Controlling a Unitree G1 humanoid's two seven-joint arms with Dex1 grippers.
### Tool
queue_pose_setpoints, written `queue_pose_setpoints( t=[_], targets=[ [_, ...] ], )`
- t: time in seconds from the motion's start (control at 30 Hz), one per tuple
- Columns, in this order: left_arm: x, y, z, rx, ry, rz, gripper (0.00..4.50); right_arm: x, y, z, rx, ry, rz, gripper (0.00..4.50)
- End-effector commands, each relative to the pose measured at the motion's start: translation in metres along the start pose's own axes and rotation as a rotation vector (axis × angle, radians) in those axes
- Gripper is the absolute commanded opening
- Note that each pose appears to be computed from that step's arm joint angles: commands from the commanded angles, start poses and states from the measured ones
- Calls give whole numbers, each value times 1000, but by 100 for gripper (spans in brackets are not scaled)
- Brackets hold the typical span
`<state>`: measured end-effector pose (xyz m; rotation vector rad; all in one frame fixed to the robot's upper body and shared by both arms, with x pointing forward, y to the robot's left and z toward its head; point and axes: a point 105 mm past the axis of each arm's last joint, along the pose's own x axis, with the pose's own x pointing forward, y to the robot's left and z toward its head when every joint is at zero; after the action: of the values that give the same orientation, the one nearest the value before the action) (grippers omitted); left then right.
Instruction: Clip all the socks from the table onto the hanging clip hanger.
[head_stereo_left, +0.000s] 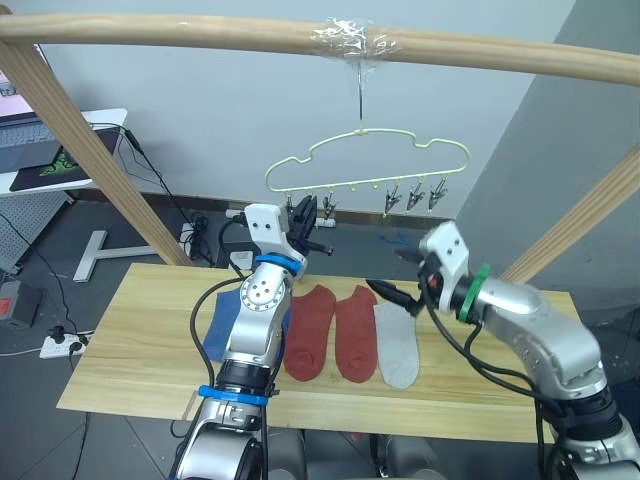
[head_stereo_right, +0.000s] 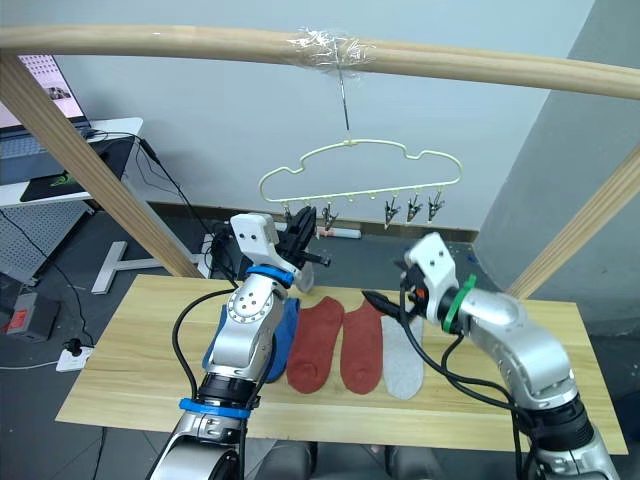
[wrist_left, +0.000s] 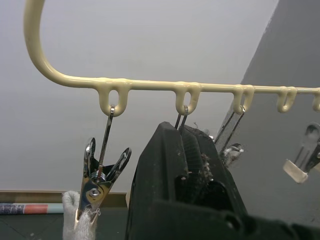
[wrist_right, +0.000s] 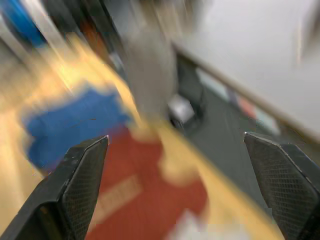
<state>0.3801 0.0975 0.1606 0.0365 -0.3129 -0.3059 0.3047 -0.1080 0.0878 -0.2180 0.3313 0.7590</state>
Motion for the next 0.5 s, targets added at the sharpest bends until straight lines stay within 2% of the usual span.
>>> queue_pose_setpoints(
  t=[0.03,0.27,0.4,0.5],
  targets=[
    [-1,2,10,-3,-32,-5,1,8,-15,-34,-29,92,-100,450],
    [-2,0,11,-13,-31,-15,1,36,-14,-64,127,124,-145,450],
    [-1,-3,13,-28,-40,-16,1,49,-7,-98,122,238,-167,450],
    [0,-2,14,-31,-43,-10,1,46,-3,-126,70,335,-176,450]
  ],
)
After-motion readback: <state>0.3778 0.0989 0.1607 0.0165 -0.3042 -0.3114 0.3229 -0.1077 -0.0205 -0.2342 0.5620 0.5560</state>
